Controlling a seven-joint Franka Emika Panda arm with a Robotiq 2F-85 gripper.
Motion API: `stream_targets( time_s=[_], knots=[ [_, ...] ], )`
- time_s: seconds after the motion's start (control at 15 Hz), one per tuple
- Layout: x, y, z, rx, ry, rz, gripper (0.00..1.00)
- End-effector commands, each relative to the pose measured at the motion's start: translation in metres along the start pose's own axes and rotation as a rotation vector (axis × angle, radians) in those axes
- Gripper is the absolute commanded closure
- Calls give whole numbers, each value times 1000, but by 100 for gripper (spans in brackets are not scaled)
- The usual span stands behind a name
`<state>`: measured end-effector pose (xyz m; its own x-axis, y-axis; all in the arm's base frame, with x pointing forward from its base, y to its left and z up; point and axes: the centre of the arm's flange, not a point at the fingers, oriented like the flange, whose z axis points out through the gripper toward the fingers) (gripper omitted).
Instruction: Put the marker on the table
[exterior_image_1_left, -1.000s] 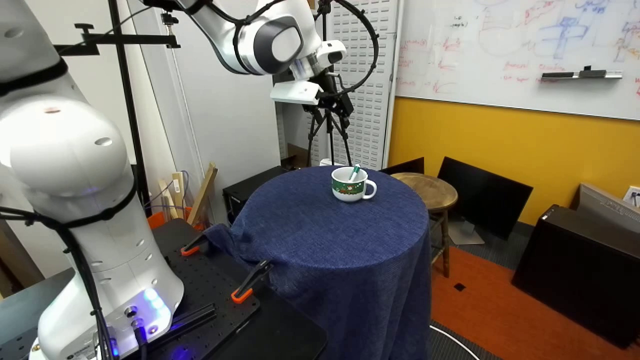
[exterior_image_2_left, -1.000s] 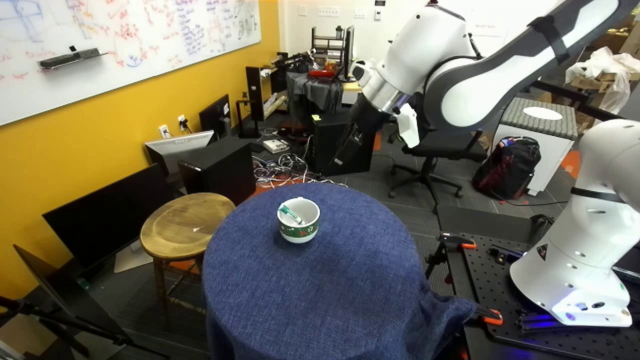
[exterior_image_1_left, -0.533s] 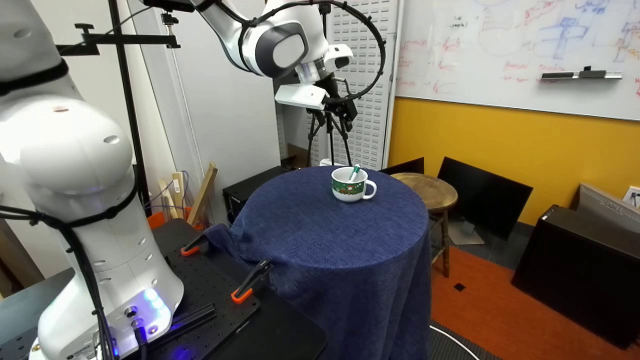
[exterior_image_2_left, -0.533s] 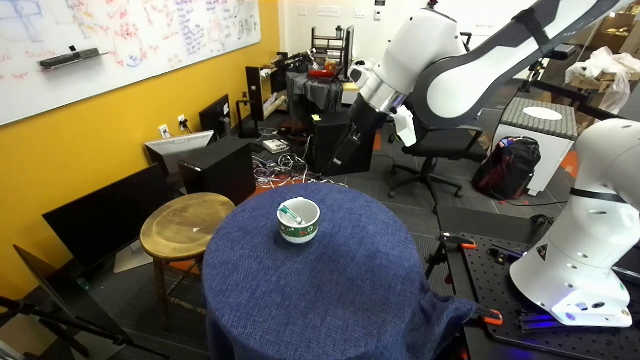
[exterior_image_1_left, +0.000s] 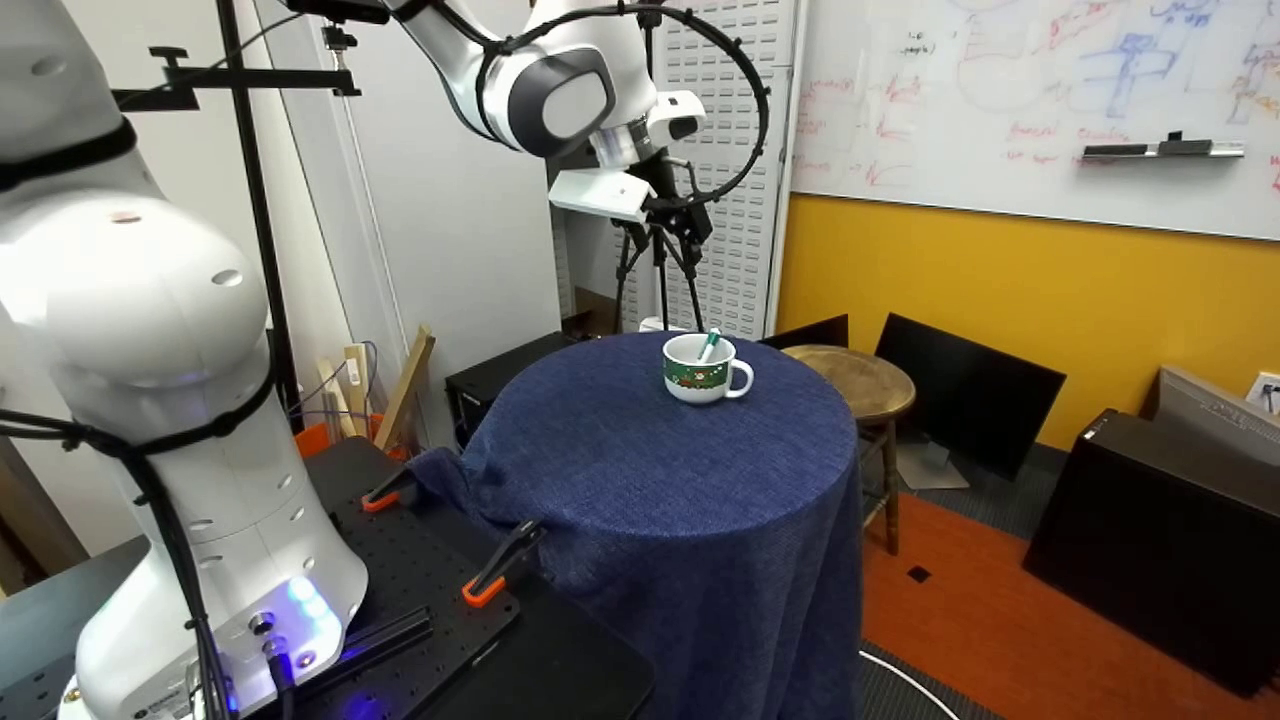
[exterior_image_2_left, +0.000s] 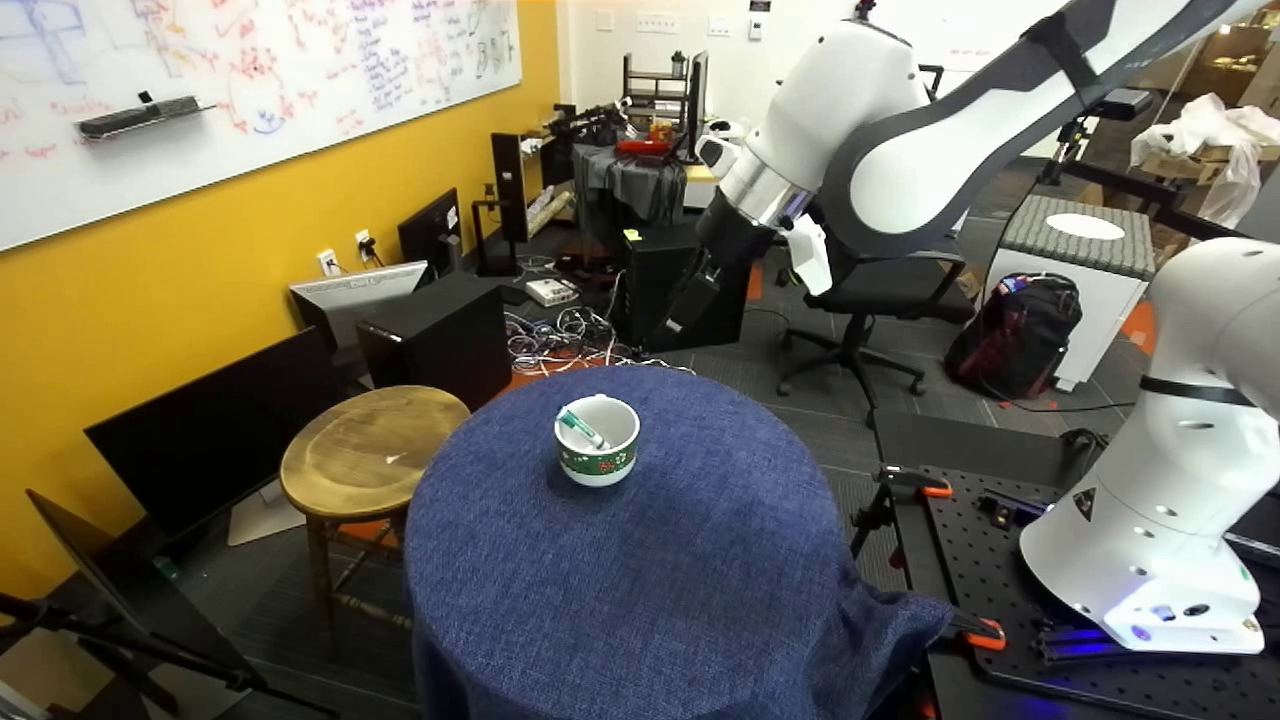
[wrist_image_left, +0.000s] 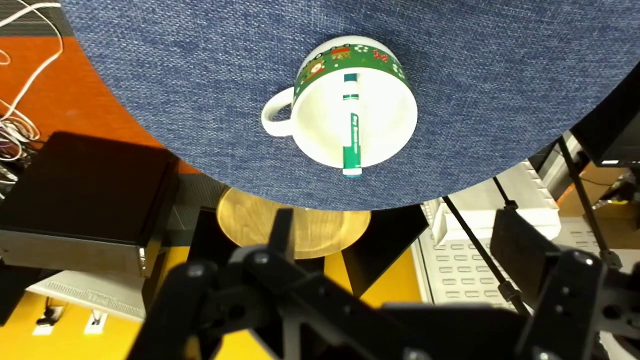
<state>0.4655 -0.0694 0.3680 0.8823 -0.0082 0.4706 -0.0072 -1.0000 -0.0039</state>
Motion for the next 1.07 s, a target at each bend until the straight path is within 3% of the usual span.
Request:
stream_targets(
  time_s=[0.0,0.4,1.0],
  knots=[
    [9,6,28,44,9,11,0],
    [10,12,60,24,-79,31,0],
    [13,22,114,7,-158,-54,0]
  ],
)
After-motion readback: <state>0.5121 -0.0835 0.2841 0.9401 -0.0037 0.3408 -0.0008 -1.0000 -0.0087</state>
